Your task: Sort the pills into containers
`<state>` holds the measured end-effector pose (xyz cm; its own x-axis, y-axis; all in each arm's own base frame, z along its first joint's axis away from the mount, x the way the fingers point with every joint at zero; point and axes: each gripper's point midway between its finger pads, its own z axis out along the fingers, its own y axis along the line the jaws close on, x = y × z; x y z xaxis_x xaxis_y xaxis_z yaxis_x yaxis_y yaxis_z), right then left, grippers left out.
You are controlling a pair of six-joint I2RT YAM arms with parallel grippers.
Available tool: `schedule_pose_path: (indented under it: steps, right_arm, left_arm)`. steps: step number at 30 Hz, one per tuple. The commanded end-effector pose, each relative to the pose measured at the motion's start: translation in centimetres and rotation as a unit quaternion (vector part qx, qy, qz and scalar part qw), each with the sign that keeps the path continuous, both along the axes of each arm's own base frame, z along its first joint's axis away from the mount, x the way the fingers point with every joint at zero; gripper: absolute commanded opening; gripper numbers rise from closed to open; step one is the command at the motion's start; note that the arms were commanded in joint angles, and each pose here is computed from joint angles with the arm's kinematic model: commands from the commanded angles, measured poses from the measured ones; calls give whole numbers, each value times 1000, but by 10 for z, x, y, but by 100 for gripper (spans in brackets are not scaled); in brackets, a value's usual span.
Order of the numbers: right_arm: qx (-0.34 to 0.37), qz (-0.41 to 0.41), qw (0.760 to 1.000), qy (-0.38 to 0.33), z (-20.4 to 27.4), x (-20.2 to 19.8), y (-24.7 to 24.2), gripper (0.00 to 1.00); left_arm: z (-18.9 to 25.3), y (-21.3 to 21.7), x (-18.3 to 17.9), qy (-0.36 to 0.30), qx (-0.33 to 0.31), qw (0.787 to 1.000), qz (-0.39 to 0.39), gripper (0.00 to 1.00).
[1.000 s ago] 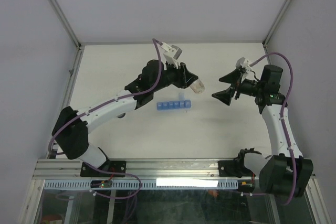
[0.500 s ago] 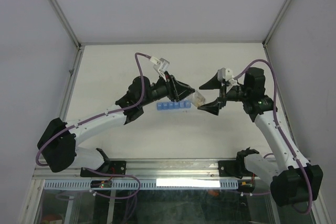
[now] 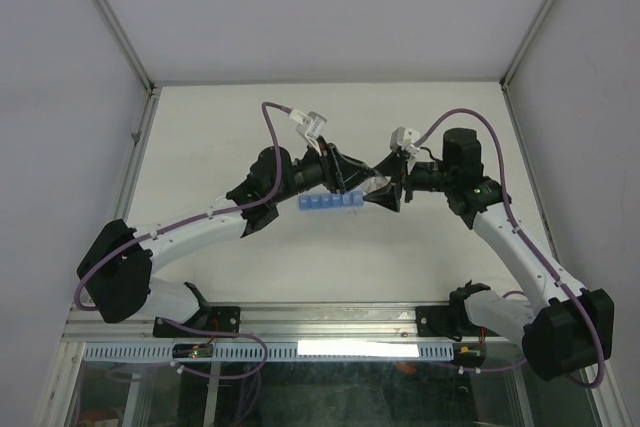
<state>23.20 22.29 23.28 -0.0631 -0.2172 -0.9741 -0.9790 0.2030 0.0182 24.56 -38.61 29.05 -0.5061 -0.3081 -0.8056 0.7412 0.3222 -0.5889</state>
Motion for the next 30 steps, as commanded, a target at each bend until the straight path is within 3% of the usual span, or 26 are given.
schedule_pose_path:
  steps: [1,3,5,7,9,13,16,19,23,30]
  right_arm:
    - [-2,-16,999,-29,11,12,5,60]
    - [-3,-11,1000,-25,11,12,7,44]
    - [-3,-6,1000,-16,13,10,8,19]
    - [1,2,1000,-8,17,7,9,2]
    - [11,14,1000,2,21,2,8,0]
    - [35,55,998,22,26,-11,7,0]
    - [36,75,996,27,24,-17,6,0]
    - [38,96,994,27,23,-22,7,0]
    - [31,118,992,10,18,-30,9,0]
    - [9,135,991,1,4,-33,14,0]
  left_arm:
    - [36,-6,0,-28,-45,999,-2,0]
    - [36,-7,1,-29,-46,999,-1,0]
    - [37,-7,1,-30,-47,998,-2,1]
    - [38,-5,-1,-33,-52,998,-3,23]
    - [41,1,-5,-47,-60,997,-2,51]
    - [53,24,-20,-130,-78,988,-5,97]
    - [46,38,-20,-186,-58,981,-3,99]
    - [36,45,-35,-245,-46,967,-58,99]
    - [27,49,-59,-371,-32,921,-112,98]
    - [5,32,-54,-399,10,903,-159,80]
